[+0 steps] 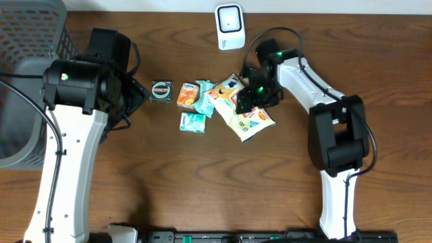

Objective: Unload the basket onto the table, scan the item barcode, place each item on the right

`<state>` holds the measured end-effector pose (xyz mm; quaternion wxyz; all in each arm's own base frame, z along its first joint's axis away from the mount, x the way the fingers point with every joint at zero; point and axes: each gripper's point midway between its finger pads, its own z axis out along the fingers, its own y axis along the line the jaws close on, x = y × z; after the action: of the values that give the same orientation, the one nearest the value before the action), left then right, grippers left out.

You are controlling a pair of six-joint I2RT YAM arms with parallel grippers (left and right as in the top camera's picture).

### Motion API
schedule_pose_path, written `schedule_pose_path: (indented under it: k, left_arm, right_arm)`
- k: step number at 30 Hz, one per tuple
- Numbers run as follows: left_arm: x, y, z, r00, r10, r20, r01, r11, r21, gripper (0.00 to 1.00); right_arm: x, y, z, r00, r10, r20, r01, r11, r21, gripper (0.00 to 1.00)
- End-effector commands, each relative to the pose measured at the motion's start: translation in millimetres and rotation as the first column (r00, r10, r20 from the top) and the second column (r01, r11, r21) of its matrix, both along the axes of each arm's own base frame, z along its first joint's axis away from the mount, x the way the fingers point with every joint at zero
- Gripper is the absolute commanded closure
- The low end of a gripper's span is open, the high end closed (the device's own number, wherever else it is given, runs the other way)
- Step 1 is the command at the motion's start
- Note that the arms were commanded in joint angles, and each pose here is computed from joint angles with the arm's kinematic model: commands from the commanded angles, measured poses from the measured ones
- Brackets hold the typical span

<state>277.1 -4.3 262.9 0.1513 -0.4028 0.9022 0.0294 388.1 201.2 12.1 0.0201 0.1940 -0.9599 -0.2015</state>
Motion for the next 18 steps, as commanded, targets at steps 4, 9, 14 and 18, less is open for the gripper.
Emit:
schedule_pose_path:
  k: [4,9,14,18]
  left_arm:
    - [-1.2,2.6,-1.1,1.000,0.012,-0.008,-0.012,1.000,0.006,0.02]
    - [-1.2,2.6,-1.1,1.000,0.012,-0.008,-0.012,1.000,0.006,0.02]
    - [-1.2,2.5,-1.1,1.000,0.012,-0.008,-0.012,1.000,0.006,0.02]
    - [-1.2,2.5,-1.1,1.000,0.012,-0.008,-0.012,1.000,0.006,0.02]
  right_arm:
    - [-36.9,19.3,-27.1,0.988,0.067,-0.140,-0.068,0.998,-0.001,0.99]
    - [-58.4,60.7,15.3,0.962,0.082,-0.260,-0.010,0.964,0.265,0.99]
    - [-61.4,78.3,111.9,0.894,0.079,-0.441,0.226,0.770,0.597,0.99]
    - [-57.9,62.5,165.5,0.809,0.050,-0.586,0.424,0.641,0.640,0.99]
